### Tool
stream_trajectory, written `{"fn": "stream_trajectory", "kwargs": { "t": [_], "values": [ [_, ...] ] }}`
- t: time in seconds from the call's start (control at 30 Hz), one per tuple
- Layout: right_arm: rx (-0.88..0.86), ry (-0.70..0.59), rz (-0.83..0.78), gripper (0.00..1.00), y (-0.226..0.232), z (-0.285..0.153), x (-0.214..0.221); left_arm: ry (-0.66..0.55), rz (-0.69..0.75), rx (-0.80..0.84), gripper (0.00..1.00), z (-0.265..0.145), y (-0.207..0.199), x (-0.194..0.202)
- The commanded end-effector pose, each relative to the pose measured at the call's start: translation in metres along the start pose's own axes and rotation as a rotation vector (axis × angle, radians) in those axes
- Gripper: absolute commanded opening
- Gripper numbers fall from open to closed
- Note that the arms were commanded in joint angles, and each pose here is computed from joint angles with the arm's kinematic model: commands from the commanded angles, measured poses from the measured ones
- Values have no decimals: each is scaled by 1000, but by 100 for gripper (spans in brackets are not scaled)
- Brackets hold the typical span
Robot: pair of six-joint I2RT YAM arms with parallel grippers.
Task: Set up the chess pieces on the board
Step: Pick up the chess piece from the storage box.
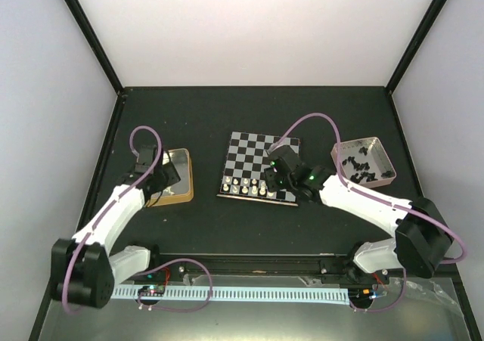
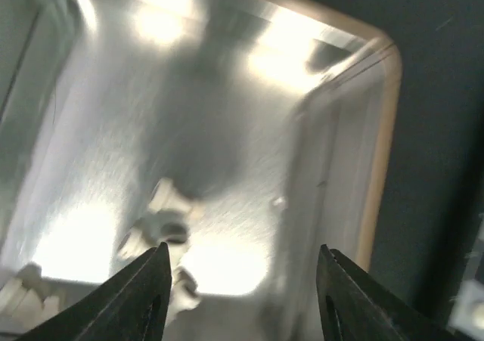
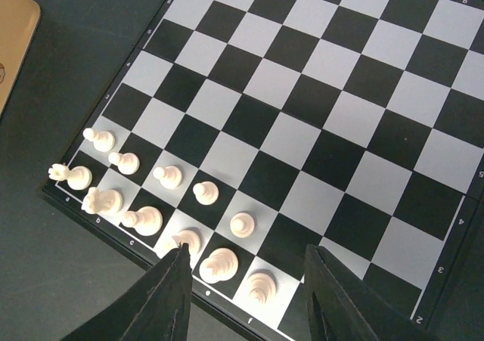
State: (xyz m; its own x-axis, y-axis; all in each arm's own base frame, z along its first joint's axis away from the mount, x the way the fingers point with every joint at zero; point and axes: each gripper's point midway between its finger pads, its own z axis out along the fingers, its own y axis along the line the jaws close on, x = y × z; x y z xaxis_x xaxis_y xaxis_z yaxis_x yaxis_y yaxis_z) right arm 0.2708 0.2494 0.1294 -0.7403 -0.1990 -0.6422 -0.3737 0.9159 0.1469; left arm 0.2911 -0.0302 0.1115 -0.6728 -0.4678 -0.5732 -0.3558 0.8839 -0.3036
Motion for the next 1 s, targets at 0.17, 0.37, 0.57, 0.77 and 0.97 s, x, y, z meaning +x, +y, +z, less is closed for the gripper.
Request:
{"fn": "stream_trajectory", "kwargs": {
  "t": [0.17,0.37,0.57,0.77,0.97],
  "values": [
    [-1,-25,12,42,1,2,-17,367,-87,-126,54,42,33,46],
    [5,-30,1,41,0,5,-21,320,-155,-158,56,61,38,23],
    [17,-33,-9,39,-3,6,-24,334,-172,-170,43,76,38,20],
    [21,-41,-11,38,-5,7,-27,354,-172,-197,41,83,42,23],
    [19,-45,-15,37,-4,9,-30,331,-146,-206,39,88,43,14]
  ]
}}
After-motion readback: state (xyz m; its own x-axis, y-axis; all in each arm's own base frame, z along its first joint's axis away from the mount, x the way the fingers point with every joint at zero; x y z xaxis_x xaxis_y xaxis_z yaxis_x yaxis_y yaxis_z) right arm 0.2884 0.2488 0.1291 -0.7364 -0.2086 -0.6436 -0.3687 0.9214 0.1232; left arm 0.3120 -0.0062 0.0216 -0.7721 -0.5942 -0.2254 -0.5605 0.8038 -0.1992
